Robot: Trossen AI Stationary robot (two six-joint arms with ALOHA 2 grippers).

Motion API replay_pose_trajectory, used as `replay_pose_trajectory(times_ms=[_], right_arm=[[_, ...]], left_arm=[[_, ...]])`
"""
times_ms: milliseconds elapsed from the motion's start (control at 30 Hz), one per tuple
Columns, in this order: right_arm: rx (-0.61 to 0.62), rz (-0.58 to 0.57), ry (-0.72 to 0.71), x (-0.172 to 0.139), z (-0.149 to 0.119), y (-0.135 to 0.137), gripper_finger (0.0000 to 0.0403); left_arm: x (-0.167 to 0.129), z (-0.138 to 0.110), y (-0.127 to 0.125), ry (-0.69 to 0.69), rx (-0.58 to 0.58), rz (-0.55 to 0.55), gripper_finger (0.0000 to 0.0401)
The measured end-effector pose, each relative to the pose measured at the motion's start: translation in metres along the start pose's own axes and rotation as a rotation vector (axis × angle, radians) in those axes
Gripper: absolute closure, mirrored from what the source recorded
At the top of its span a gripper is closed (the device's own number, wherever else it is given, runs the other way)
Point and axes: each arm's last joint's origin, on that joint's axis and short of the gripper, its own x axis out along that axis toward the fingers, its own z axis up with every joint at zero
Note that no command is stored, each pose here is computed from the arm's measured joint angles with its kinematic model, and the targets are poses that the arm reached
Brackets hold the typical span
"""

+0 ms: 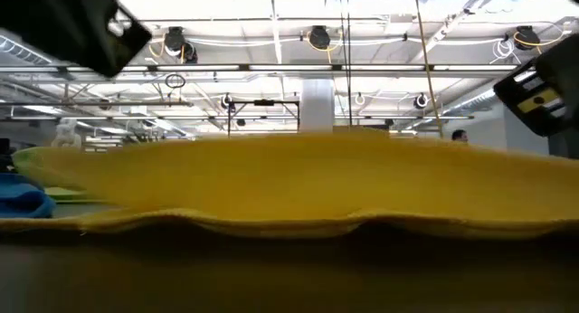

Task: Fold microfiber towels
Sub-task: Fold the yellow microfiber cloth

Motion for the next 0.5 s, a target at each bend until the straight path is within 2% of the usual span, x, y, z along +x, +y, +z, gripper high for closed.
replay_pose_trajectory(times_ms=[133, 233, 300, 500], right_arm=[[0.004, -0.045, 0.015, 0.002, 0.002, -0.009, 0.0256], [-0.019, -0.114, -0.002, 0.003, 0.004, -0.016, 0.0258], [-0.047, -0.155, -0.020, 0.004, 0.006, -0.020, 0.0258], [-0.129, -0.223, -0.019, 0.007, 0.013, -0.036, 0.0259]], left_arm=[[-0.020, 0.011, -0.003, -0.072, 0.045, -0.007, 0.0313], [-0.025, 0.014, -0.003, -0.121, 0.086, 0.078, 0.0313], [-0.020, 0.012, 0.001, -0.113, 0.102, 0.136, 0.0313], [0.007, 0.008, 0.021, -0.061, 0.104, 0.214, 0.0313]])
